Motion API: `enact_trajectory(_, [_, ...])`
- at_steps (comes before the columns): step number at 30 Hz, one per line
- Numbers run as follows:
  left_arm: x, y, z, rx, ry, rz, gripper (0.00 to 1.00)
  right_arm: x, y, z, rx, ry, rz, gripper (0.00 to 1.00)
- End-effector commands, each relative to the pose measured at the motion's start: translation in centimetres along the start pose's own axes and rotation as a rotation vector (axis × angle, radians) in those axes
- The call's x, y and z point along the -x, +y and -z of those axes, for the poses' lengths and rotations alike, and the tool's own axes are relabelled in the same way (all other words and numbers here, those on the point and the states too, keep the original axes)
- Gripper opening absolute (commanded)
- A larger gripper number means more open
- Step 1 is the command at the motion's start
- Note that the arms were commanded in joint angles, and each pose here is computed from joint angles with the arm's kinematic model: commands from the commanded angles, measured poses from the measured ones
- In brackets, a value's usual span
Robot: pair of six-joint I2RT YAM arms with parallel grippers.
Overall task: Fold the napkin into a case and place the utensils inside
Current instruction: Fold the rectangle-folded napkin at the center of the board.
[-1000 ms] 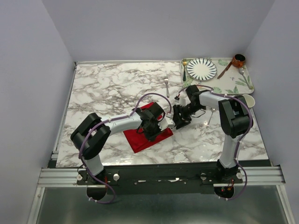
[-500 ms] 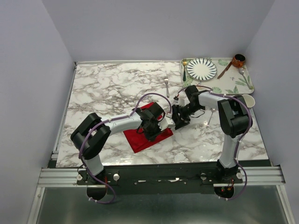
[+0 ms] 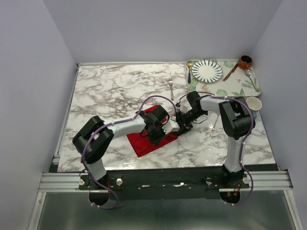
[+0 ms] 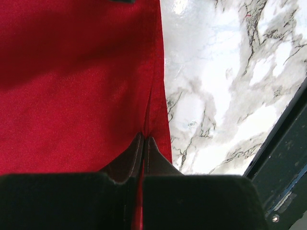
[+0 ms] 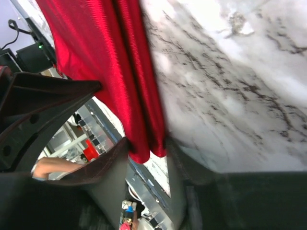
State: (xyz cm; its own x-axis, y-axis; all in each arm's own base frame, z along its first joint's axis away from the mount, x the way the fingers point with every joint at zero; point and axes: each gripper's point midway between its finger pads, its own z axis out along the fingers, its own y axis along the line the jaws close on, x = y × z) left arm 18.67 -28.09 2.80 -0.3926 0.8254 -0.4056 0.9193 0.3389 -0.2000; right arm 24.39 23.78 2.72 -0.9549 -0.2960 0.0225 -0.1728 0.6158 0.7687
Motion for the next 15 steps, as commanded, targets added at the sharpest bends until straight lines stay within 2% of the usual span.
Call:
enact_trajectory(1, [0.9, -0.2, -0.2, -0.013, -0.022, -0.021, 0.04, -0.8, -1.3, -1.1, -0.013, 0.032, -0.035, 0.38])
enact_trajectory(8, [0.8, -0.2, -0.2, -0.011, -0.026, -0.016, 0.06, -0.7, -1.3, -1.2, -0.008, 0.035, -0.036, 0.21])
enact_trajectory(11, [1.1, -0.2, -0.1, -0.011, -0.04, 0.002, 0.12, -0.7, -1.2, -1.2, -0.005, 0.036, -0.032, 0.1])
enact_trajectory(13, [1.4, 0.0, 0.2, -0.011, -0.067, 0.025, 0.22, -0.7, -1.2, -1.2, -0.001, 0.036, -0.031, 0.01])
enact_trajectory(14, [1.6, 0.1, 0.4, -0.006, -0.08, 0.035, 0.28, -0.7, -1.2, -1.2, -0.002, 0.036, -0.031, 0.01])
enact_trajectory(15, [2.0, 0.4, 1.0, -0.001, -0.103, 0.047, 0.39, -0.6, -1.1, -1.1, 0.0, 0.033, -0.024, 0.01])
